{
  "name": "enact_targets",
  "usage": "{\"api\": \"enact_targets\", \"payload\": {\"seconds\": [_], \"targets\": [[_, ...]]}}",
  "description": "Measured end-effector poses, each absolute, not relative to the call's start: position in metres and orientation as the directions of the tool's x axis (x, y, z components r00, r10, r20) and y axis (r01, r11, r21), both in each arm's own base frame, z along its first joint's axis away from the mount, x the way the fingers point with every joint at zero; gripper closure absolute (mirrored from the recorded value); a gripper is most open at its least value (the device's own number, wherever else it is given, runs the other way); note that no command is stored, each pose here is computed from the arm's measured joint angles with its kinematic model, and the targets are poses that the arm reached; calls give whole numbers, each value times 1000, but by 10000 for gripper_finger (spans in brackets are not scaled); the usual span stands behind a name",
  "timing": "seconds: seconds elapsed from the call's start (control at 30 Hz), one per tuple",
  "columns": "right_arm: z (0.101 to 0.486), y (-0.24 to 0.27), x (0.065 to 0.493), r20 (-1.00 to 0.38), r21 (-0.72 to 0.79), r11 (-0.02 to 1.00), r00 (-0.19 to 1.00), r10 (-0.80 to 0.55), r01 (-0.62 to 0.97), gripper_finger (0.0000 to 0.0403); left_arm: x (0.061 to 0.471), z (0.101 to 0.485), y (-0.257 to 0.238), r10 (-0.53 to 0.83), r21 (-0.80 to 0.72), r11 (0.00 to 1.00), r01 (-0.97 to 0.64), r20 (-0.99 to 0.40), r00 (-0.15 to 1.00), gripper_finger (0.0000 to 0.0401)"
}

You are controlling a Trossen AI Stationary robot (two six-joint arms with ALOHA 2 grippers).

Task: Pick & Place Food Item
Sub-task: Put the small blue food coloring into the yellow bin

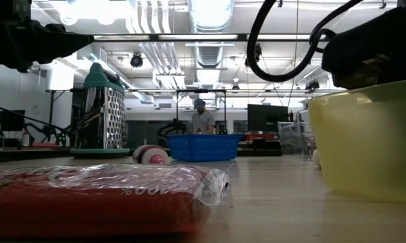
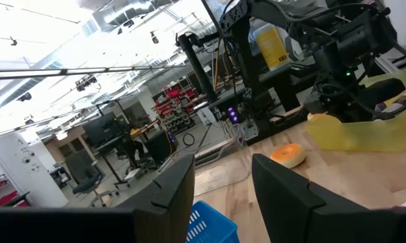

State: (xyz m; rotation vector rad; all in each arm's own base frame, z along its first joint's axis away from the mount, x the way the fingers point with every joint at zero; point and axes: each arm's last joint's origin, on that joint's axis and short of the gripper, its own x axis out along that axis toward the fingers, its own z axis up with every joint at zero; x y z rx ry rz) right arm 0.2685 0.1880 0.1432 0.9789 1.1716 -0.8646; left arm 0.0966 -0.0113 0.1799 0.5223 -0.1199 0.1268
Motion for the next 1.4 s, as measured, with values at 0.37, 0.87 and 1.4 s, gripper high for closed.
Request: {"api": "enact_targets", "payload": {"seconds": [0.37,0.87,1.4], "targets": [[145,190,271,-979,174,347,199,-36,921,308,97,180,-11,90,489,859,-151,146,985,249],[145,191,273,-977,186,352,211,-36,917,291,97,180,-11,90,489,859,-151,146,985,249],[146,191,274,-975,198,300,220,-41,933,254,97,180,-11,90,489,859,-151,146,985,249]]}}
